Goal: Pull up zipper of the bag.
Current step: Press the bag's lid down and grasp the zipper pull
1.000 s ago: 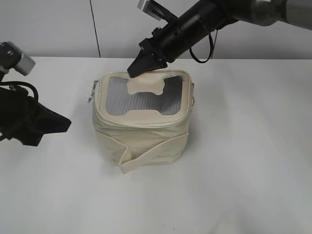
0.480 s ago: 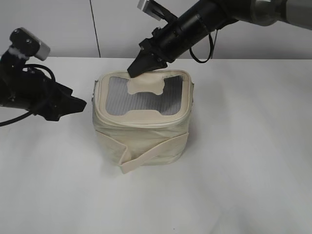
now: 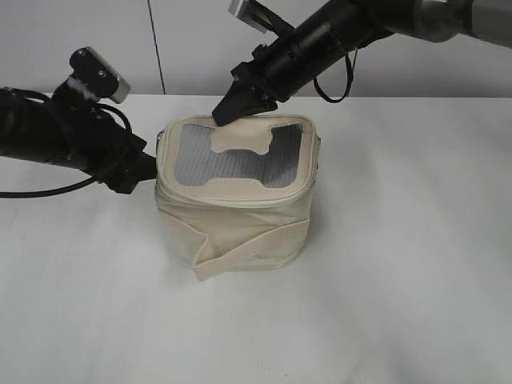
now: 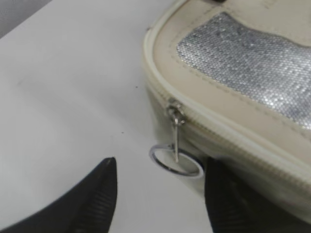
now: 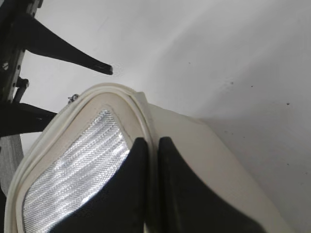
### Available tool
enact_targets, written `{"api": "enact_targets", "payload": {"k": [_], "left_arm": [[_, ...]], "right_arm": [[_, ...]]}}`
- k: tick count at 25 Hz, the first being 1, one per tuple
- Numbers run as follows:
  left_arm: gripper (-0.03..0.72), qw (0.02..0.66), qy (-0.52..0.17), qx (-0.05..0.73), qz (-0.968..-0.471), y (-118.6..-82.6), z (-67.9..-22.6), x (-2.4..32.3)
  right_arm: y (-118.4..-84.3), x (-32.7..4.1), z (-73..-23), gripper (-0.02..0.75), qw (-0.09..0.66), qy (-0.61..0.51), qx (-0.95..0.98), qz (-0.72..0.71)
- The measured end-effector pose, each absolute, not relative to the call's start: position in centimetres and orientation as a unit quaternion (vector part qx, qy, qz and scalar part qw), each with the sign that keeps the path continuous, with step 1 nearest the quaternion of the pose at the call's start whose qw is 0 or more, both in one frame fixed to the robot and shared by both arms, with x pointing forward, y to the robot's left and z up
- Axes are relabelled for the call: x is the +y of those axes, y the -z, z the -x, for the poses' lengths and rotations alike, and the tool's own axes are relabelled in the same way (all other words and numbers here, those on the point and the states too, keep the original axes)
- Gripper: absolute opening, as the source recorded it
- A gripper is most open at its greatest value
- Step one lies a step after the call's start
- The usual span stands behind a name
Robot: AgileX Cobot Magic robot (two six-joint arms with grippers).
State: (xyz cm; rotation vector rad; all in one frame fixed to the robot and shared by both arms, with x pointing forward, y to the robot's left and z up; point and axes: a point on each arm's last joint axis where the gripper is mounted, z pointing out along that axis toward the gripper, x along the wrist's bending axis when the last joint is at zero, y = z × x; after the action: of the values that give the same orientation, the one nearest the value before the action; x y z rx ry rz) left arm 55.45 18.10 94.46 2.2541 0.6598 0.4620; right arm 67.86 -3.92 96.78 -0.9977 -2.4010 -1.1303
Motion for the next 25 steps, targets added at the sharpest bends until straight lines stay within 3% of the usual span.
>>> {"api": "enact_targets", "payload": {"k": [7, 13, 25], "left_arm": [[0.431, 0.34, -0.22, 0.276, -0.872, -94.6, -56.5, 16.9], [0.249, 0.339, -0.231, 0.28, -0.868, -94.9, -57.2, 16.8], [0.25, 0.342, -0.227, 0.276, -0.869, -94.8, -57.3, 16.6]], "right_arm": [[-96.7, -4.2, -68.1, 0.043, 0.144, 0.395, -0.836, 0.353], [-96.7, -4.3, -68.2, 0.041, 0.141, 0.395, -0.836, 0.354], [-96.7, -4.3, -68.2, 0.041, 0.142, 0.395, -0.835, 0.355]]}}
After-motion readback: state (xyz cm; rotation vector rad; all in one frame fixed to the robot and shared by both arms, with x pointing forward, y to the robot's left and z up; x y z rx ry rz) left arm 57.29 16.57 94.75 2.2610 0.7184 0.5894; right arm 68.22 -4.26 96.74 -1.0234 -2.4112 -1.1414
